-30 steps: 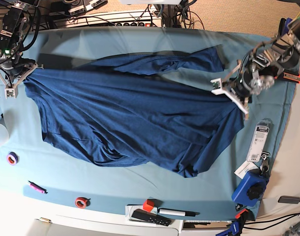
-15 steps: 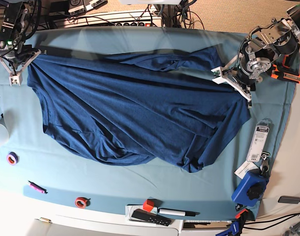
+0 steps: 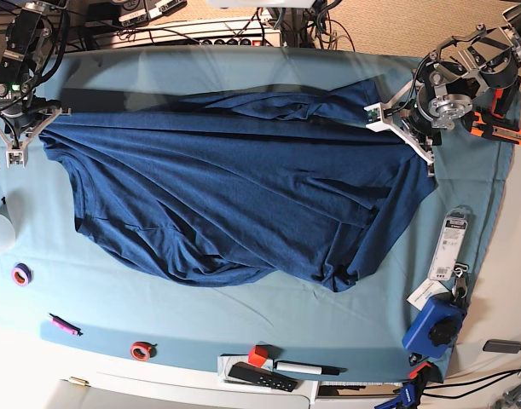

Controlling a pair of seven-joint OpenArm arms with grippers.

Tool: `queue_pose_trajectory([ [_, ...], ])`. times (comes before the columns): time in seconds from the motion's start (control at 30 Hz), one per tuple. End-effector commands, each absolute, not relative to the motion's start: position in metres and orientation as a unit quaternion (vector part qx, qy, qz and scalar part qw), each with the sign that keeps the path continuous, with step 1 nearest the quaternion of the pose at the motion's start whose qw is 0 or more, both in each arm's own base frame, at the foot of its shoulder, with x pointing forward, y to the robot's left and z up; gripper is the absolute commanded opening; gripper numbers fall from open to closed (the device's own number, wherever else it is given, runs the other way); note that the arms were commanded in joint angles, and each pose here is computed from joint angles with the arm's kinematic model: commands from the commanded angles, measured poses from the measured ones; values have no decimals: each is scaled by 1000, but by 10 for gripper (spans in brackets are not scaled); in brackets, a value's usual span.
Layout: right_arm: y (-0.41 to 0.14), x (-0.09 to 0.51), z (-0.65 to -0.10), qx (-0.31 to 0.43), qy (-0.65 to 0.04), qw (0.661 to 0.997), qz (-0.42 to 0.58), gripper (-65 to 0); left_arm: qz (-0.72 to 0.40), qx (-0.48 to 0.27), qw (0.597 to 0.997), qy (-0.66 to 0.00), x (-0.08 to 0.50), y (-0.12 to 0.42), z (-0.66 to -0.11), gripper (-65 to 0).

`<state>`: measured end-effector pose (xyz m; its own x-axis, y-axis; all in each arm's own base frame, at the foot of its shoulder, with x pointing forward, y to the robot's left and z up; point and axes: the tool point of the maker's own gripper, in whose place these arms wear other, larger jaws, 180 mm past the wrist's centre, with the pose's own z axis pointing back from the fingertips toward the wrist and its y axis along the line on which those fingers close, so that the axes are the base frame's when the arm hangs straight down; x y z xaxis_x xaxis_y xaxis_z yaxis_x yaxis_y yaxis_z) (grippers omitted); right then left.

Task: Layout the t-shirt on the table in an organized manner, then fold the t-shirt properly
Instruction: 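Hold the shirt corner with the left gripper and smooth it flat, then release and move the left gripper along the shirt edge, grasping fabric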

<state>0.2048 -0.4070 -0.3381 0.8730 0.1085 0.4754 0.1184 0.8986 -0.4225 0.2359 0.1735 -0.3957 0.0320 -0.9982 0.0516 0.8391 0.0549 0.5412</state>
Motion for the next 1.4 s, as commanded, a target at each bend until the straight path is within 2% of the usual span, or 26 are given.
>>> queue_pose_trajectory([
  [0.0, -418, 211, -322, -251, -265, 931, 0, -650, -658, 212, 691, -213, 244, 185, -387, -650],
  [0.1, -418, 210, -322, -251, -261, 932, -1, -650, -657, 213, 691, -213, 245, 185, -387, -645],
  [0.17, -418, 209, -323, -251, -260, 932, -1, -650, -657, 213, 691, -214, 245, 185, -387, -534],
  [0.23, -418, 208, -323, -251, -256, 934, -2, -650, -657, 213, 691, -213, 245, 185, -387, -472],
  [0.4, -419, 201, -327, -251, -235, 939, -8, -646, -657, 212, 691, -214, 245, 185, -387, -469],
  [0.47, -419, 201, -327, -251, -235, 939, -7, -569, -658, 210, 690, -217, 245, 184, -387, -469],
  [0.53, -419, 201, -327, -251, -235, 939, -7, -530, -658, 211, 690, -217, 245, 184, -386, -469],
  [0.63, -419, 201, -327, -251, -235, 939, -7, -527, -651, 233, 685, -228, 254, 187, -380, -469],
  [0.77, -419, 201, -327, -251, -235, 939, -7, -527, -618, 245, 709, -237, 264, 196, -371, -469],
  [0.97, -419, 201, -327, -251, -236, 939, -7, -527, -581, 145, 771, -215, 261, 196, -369, -469],
  [1.1, -419, 202, -327, -251, -238, 938, -7, -527, -549, 5, 807, -220, 252, 175, -354, -469],
  [1.17, -419, 201, -327, -251, -237, 939, -7, -527, -541, -69, 807, -228, 247, 162, -339, -469],
  [1.27, -418, 202, -327, -250, -238, 939, -8, -527, -541, -181, 785, -242, 233, 139, -312, -469],
  [1.37, -418, 202, -327, -250, -239, 938, -7, -527, -496, -261, 788, -254, 222, 124, -298, -468],
])
